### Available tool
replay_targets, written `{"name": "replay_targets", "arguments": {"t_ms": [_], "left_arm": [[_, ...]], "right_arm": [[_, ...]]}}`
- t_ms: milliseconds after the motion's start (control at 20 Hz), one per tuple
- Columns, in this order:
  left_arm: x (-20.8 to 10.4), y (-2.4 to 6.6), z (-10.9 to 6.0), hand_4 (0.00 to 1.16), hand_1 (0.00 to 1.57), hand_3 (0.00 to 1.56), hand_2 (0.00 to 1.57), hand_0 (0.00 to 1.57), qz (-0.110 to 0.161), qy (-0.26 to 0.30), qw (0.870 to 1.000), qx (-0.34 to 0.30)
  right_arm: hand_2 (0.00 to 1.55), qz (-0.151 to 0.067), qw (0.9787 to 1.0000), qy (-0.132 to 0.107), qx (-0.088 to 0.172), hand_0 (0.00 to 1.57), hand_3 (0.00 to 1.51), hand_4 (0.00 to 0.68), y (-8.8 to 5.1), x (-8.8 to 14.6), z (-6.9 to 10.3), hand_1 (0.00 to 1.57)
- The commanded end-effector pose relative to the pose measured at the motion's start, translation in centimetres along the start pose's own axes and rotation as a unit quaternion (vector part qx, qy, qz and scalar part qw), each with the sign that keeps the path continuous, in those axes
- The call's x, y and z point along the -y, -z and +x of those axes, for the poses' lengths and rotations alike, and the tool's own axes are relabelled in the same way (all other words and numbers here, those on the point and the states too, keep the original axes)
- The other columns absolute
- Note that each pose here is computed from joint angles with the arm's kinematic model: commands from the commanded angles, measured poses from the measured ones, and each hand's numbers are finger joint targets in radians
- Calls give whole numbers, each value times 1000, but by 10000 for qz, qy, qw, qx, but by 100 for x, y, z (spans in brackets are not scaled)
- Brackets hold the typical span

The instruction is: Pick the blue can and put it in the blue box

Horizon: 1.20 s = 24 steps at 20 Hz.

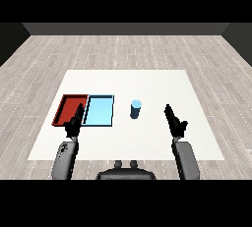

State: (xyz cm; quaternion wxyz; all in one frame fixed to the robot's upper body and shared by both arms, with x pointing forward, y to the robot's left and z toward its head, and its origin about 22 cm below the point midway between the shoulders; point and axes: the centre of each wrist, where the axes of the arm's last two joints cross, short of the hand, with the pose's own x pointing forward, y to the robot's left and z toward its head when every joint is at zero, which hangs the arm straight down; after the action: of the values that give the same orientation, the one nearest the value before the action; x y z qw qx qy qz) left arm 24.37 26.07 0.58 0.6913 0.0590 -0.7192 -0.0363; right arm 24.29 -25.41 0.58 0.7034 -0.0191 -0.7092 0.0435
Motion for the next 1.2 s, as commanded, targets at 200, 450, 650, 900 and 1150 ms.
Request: {"name": "replay_targets", "arguments": {"t_ms": [200,450,650,900,1150], "left_arm": [[3,53,96,0,0,0,0,0,-112,-200,9997,3],[2,75,232,0,0,0,0,0,-173,-765,9758,2041],[74,166,141,0,0,0,0,0,-244,-852,9731,2124],[97,-49,202,0,0,0,0,0,-239,-882,9739,2076],[162,1,302,0,0,0,0,0,-191,-905,9725,2136]], "right_arm": [[0,-141,9997,-99,148,0,0,0,657,-191,173,0],[0,317,9868,823,1359,0,0,0,612,-154,127,0],[0,405,9849,888,1428,0,0,0,817,-113,107,0],[0,347,9857,838,1419,0,0,0,807,-254,163,0],[0,465,9860,947,1294,0,0,0,827,-212,75,0]]}}
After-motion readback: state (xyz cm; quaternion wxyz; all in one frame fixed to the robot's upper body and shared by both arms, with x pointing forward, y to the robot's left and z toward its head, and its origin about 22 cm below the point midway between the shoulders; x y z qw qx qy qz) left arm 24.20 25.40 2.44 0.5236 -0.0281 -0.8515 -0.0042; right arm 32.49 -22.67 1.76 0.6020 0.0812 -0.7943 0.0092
